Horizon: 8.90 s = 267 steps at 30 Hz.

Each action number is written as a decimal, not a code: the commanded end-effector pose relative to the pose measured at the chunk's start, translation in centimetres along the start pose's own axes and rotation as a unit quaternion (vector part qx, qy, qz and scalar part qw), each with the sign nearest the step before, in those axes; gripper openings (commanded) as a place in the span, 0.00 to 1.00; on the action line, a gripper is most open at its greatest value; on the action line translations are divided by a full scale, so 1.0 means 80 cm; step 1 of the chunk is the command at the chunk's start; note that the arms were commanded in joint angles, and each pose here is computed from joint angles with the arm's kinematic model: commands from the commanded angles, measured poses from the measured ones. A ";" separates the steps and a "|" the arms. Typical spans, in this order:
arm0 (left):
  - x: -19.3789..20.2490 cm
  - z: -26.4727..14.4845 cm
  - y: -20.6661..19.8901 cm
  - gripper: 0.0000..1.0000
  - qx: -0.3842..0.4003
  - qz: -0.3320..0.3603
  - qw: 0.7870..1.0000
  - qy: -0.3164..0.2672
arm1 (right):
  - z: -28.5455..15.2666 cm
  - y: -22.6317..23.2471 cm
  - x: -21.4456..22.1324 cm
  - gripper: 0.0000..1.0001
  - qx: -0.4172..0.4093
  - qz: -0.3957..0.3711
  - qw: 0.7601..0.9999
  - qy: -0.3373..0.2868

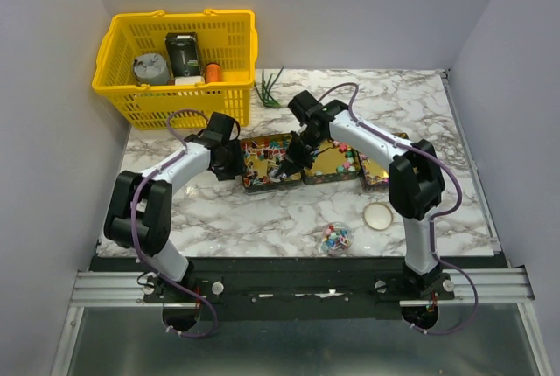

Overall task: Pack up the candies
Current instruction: Scoop the fake candies from the storage box, then place the fake candies in the packing bottle, then place the spatula at the center of the board.

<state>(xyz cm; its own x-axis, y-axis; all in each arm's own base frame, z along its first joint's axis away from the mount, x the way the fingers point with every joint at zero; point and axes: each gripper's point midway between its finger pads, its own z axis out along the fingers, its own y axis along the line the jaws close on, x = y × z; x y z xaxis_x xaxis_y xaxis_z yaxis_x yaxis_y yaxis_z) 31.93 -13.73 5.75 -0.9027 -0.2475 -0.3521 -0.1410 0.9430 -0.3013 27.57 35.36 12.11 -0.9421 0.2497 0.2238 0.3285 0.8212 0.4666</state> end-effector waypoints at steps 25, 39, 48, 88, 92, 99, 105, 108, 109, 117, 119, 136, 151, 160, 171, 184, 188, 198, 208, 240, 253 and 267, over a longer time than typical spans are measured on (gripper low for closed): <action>0.036 0.027 -0.005 0.00 -0.022 0.037 0.997 0.058 | 0.048 -0.085 -0.084 0.01 0.133 -0.007 0.989 -0.060; 0.030 0.024 -0.015 0.00 -0.016 0.044 0.998 0.048 | 0.059 -0.104 -0.099 0.01 0.148 -0.061 0.985 -0.070; 0.017 0.024 -0.025 0.00 -0.012 0.028 0.999 0.036 | 0.043 -0.117 -0.114 0.01 0.174 -0.171 0.966 -0.091; -0.015 0.005 -0.037 0.62 -0.006 0.019 1.000 -0.015 | -0.055 -0.063 -0.065 0.01 0.109 -0.427 0.868 -0.230; -0.022 -0.006 -0.043 0.80 0.006 0.026 0.999 -0.033 | -0.079 -0.066 -0.051 0.01 0.109 -0.421 0.868 -0.241; -0.037 -0.023 -0.039 0.99 0.006 0.035 0.996 -0.081 | -0.122 -0.097 -0.003 0.01 0.117 -0.406 0.877 -0.230; -0.044 -0.032 -0.034 0.99 0.000 0.037 0.993 -0.108 | -0.162 -0.151 0.050 0.01 0.148 -0.377 0.884 -0.233; -0.045 -0.034 -0.036 0.99 0.008 0.035 0.993 -0.116 | -0.168 -0.177 0.075 0.01 0.151 -0.364 0.893 -0.218; -0.045 -0.035 -0.037 0.99 0.009 0.035 0.992 -0.117 | -0.171 -0.190 0.085 0.01 0.151 -0.359 0.895 -0.216; -0.042 -0.035 -0.035 0.99 0.012 0.034 0.992 -0.119 | -0.165 -0.254 0.154 0.01 0.134 -0.343 0.921 -0.127; -0.041 -0.034 -0.034 0.99 0.012 0.034 0.992 -0.119 | -0.165 -0.259 0.170 0.01 0.121 -0.339 0.927 -0.103; -0.035 -0.032 -0.031 0.99 0.009 0.037 0.993 -0.112 | -0.147 -0.289 0.253 0.01 0.108 -0.264 0.954 0.094; -0.037 -0.031 -0.032 0.99 0.007 0.040 0.993 -0.111 | -0.132 -0.326 0.278 0.01 0.127 -0.217 0.955 0.159; -0.036 -0.031 -0.031 0.99 0.007 0.039 0.993 -0.109 | -0.133 -0.325 0.299 0.01 0.086 -0.177 0.962 0.192; -0.034 -0.029 -0.031 0.99 0.007 0.038 0.993 -0.108 | -0.138 -0.299 0.300 0.01 0.002 -0.107 0.975 0.193; -0.038 -0.033 -0.027 0.99 -0.001 0.041 0.993 -0.114 | -0.124 -0.291 0.269 0.01 0.001 -0.082 0.979 0.188; -0.037 -0.032 -0.026 0.99 -0.003 0.043 0.993 -0.113 | -0.119 -0.290 0.257 0.01 0.004 -0.080 0.980 0.182; -0.038 -0.032 -0.025 0.99 -0.009 0.044 0.993 -0.112 | -0.105 -0.273 0.208 0.01 0.006 -0.093 0.985 0.145; -0.040 -0.034 -0.025 0.99 -0.008 0.044 0.992 -0.115 | -0.092 -0.240 0.148 0.01 -0.014 -0.083 0.991 0.101; -0.045 -0.042 -0.021 0.99 -0.017 0.042 0.991 -0.127 | -0.143 -0.176 0.201 0.01 -0.228 0.083 0.954 0.175; -0.051 -0.055 -0.022 0.99 -0.014 0.041 0.988 -0.148 | -0.167 -0.187 0.135 0.01 -0.113 -0.050 0.992 -0.018; -0.060 -0.075 -0.037 0.99 0.023 0.050 0.982 -0.179 | -0.354 -0.340 -0.096 0.01 0.291 0.036 0.833 -0.469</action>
<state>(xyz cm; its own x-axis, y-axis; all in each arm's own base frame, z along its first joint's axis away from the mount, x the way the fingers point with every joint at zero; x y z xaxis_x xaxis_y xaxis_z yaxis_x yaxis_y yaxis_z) 33.87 -13.93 12.55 -0.7396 -0.2370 -0.6299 -0.0688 0.9576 -0.2797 25.53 6.18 20.97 -0.7711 0.4323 -0.4674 0.3582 0.9015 0.2430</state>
